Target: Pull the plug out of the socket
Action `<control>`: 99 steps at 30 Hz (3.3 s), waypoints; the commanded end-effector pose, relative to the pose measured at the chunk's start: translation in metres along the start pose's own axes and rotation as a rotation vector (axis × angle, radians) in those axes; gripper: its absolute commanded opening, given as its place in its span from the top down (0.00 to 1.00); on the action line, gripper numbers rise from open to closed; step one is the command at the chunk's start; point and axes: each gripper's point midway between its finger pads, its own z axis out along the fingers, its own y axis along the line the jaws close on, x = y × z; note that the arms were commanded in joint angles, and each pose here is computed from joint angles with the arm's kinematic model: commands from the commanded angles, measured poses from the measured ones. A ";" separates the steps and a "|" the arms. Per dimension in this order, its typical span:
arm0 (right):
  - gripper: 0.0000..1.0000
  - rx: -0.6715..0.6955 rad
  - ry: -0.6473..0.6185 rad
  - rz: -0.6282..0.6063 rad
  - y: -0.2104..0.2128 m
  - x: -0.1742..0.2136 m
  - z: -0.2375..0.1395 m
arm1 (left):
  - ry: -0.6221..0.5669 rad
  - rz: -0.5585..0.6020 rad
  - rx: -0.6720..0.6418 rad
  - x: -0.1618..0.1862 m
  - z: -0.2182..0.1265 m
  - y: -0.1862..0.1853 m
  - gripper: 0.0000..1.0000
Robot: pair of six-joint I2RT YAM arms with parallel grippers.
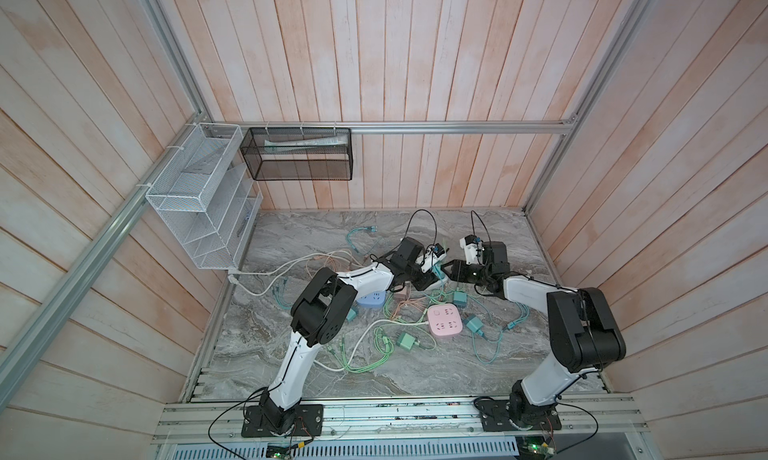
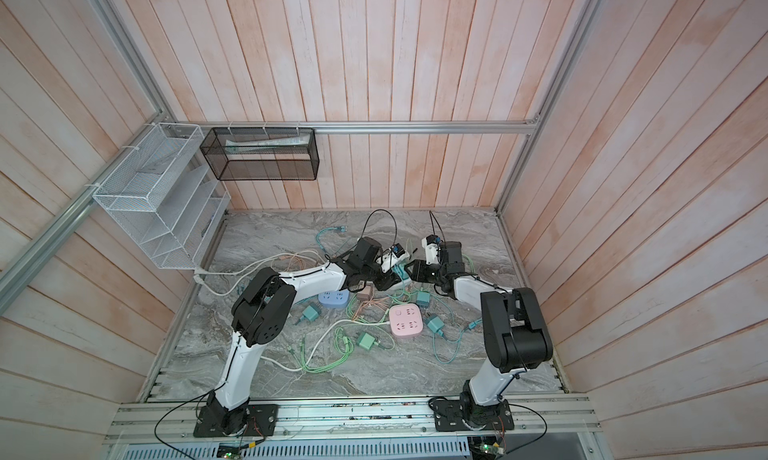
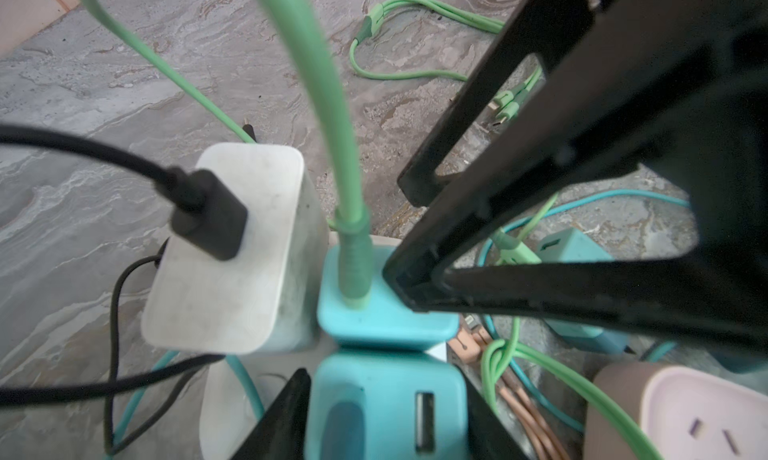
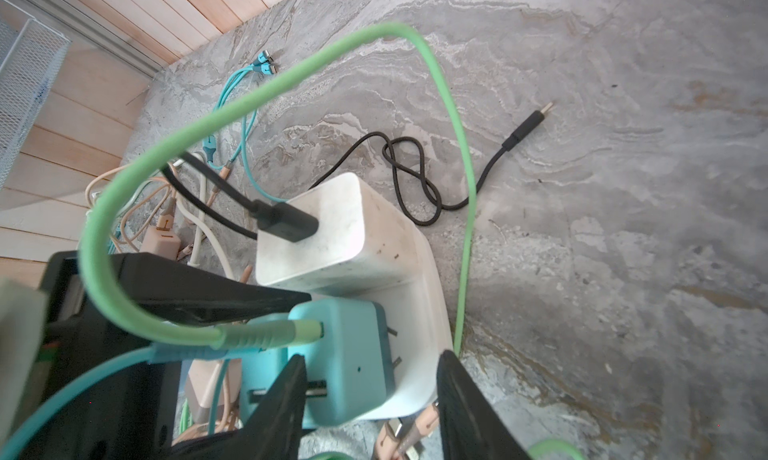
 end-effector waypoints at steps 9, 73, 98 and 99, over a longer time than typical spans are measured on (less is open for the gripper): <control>0.53 0.011 0.039 0.015 -0.006 0.010 0.002 | 0.050 0.008 -0.002 0.015 0.014 -0.001 0.49; 0.71 0.136 0.187 -0.017 -0.015 0.074 0.013 | -0.139 -0.043 -0.056 -0.037 -0.036 0.007 0.88; 0.71 0.182 0.191 -0.016 -0.022 0.077 0.011 | -0.155 -0.047 -0.080 -0.056 -0.039 0.020 0.91; 0.71 0.181 0.189 -0.016 -0.022 0.076 0.011 | -0.143 -0.040 -0.088 -0.053 -0.039 0.021 0.91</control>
